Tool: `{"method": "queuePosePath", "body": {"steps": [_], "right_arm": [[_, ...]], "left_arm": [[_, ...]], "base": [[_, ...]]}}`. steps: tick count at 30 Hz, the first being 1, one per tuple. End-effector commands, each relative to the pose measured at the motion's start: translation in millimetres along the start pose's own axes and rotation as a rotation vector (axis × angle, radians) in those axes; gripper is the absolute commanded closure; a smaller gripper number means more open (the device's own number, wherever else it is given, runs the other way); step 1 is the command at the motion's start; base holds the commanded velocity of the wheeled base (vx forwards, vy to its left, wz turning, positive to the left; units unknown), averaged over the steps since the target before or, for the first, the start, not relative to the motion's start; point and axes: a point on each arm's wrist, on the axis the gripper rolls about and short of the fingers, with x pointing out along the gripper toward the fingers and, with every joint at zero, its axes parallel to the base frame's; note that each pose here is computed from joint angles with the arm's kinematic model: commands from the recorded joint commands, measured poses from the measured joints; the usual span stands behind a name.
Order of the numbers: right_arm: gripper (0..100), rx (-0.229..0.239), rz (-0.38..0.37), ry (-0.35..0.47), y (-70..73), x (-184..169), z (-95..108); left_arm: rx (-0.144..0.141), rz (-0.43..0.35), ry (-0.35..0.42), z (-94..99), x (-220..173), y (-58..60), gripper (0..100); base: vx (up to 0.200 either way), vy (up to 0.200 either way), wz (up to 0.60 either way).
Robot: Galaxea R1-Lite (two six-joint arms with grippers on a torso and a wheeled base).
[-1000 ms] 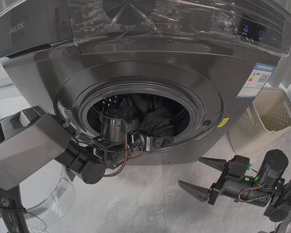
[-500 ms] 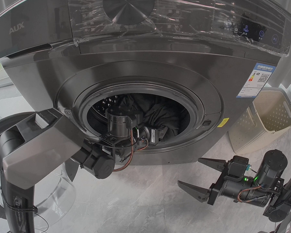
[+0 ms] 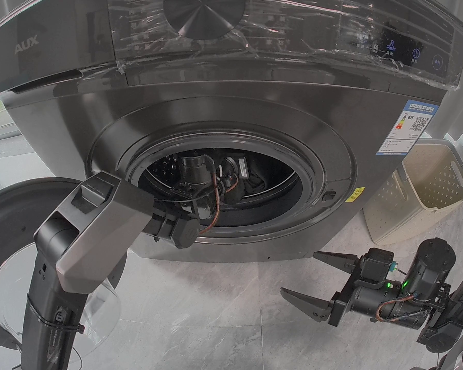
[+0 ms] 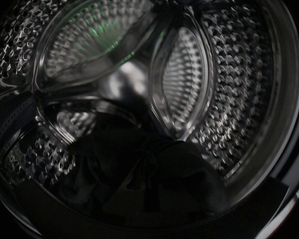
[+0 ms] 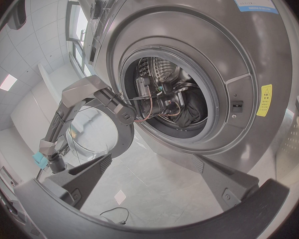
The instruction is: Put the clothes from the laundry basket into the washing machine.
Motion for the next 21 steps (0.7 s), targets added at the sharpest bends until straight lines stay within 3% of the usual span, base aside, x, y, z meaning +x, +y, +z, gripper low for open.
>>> {"method": "queuePosePath", "body": {"steps": [1, 4, 13, 14, 15, 20, 21], "right_arm": [[0, 0.0, 0.005, 0.0, 0.8, 2.5, -0.3], [0, 0.0, 0.005, 0.002, 0.7, 2.7, -0.6], [0, 0.0, 0.005, 0.002, 0.7, 2.4, -0.8], [0, 0.001, 0.005, 0.003, 0.7, 2.4, -0.9], [0, 0.001, 0.005, 0.003, 0.7, 2.4, -0.9], [0, 0.001, 0.005, 0.003, 0.7, 2.4, -0.9], [0, 0.001, 0.005, 0.003, 0.7, 2.4, -0.9]], "left_arm": [[-0.027, 0.066, -0.123, -12.8, 32.1, 15.1, 100], [-0.035, 0.064, -0.169, -6.8, 38.6, 13.5, 100], [-0.033, 0.074, -0.144, -12.4, 37.8, 12.9, 100], [-0.032, 0.076, -0.138, -10.4, 35.9, 12.9, 0], [-0.032, 0.076, -0.138, -10.4, 35.9, 12.9, 0], [-0.003, 0.058, 0.023, 5.7, -5.2, 4.5, 0], [-0.003, 0.058, 0.023, 5.7, -5.2, 4.5, 0]], "base": [[0.0, 0.0, 0.0], [0.0, 0.0, 0.0], [0.0, 0.0, 0.0], [0.0, 0.0, 0.0], [0.0, 0.0, 0.0], [0.0, 0.0, 0.0], [0.0, 0.0, 0.0]]}}
